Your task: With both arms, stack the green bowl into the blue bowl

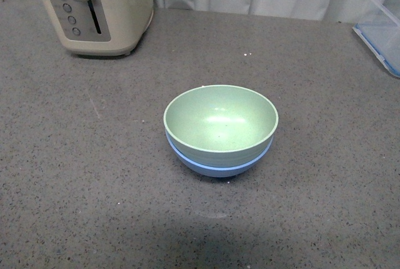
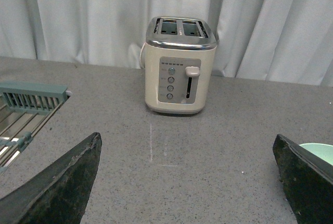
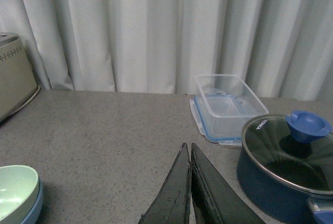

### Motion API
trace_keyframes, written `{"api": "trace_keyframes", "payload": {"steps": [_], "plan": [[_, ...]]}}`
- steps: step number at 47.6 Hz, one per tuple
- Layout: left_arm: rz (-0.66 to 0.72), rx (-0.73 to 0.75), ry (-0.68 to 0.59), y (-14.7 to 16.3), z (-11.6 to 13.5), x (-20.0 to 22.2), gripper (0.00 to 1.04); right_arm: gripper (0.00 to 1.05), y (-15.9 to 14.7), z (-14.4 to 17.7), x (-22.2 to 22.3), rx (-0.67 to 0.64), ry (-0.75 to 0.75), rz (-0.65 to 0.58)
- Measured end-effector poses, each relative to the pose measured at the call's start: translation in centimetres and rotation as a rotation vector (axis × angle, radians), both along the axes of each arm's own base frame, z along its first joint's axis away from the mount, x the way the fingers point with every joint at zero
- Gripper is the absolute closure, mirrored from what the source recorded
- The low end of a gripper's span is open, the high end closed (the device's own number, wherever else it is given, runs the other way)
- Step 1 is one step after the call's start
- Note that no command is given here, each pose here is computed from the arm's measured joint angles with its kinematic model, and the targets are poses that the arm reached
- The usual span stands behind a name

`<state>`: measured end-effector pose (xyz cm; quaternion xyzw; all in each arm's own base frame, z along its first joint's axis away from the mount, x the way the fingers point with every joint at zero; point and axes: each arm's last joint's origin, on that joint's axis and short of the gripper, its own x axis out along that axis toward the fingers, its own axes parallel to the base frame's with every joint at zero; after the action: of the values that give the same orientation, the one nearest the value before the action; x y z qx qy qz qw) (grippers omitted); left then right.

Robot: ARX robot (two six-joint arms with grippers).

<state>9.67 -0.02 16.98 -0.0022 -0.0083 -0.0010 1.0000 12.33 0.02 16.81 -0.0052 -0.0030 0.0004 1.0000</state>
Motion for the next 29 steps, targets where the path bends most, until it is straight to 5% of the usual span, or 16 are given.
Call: {"api": "trace_keyframes", "payload": {"steps": [29], "plan": [[0.0, 0.0, 0.0, 0.0, 0.0, 0.0, 0.06, 1.04, 0.0, 0.0, -1.4, 0.0, -0.003, 0.0]]}}
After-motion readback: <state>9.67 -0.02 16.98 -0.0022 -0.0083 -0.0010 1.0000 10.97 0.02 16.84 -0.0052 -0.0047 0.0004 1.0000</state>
